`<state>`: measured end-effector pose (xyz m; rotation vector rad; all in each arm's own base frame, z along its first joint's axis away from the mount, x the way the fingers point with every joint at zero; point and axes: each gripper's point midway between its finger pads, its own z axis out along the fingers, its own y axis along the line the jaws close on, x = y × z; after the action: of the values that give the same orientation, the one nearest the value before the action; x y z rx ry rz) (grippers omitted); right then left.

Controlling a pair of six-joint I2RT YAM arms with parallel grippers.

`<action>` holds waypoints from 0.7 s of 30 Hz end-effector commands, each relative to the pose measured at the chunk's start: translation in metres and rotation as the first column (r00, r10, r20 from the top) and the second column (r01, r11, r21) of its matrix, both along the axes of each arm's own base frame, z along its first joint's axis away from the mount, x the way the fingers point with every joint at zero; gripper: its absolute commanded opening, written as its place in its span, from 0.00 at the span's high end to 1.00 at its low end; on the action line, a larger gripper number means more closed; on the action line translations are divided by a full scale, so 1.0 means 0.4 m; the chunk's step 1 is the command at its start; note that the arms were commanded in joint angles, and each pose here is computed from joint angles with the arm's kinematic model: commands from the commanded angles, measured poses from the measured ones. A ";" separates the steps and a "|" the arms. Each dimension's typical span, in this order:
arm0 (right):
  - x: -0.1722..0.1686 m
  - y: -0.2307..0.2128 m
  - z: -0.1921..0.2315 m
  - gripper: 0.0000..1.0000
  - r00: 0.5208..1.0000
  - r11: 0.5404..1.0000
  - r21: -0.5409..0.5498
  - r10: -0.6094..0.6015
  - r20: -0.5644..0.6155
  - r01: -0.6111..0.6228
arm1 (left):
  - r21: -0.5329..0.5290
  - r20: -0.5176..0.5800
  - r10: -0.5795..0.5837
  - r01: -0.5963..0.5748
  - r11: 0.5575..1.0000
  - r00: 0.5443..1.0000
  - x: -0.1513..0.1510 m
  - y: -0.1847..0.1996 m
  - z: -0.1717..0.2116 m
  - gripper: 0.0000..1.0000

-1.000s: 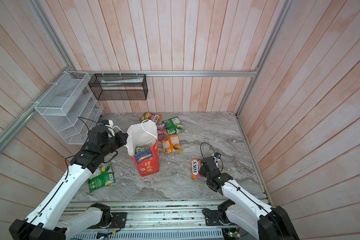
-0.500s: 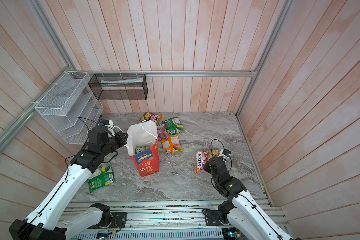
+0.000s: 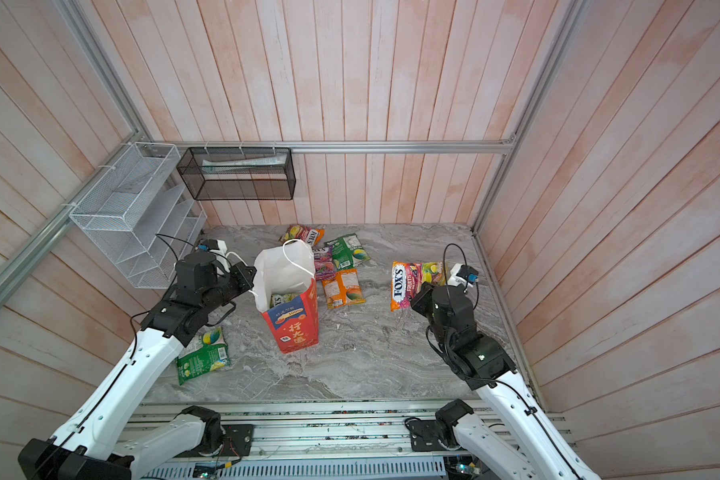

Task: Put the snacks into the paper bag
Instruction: 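Lift the Fruits packet with the right gripper over the bag opening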

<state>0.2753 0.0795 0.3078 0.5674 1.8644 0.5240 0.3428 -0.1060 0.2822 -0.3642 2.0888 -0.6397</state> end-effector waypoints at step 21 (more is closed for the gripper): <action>0.022 0.550 0.321 1.00 0.911 0.933 -0.220 0.336 0.240 -0.286 | -0.008 -0.018 -0.042 0.042 0.999 0.999 -0.005 -0.022 -0.022 1.00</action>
<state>0.2803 0.2935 0.4074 0.0682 1.8095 0.6250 0.3429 -0.1091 0.2826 -0.3523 2.0868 -0.6577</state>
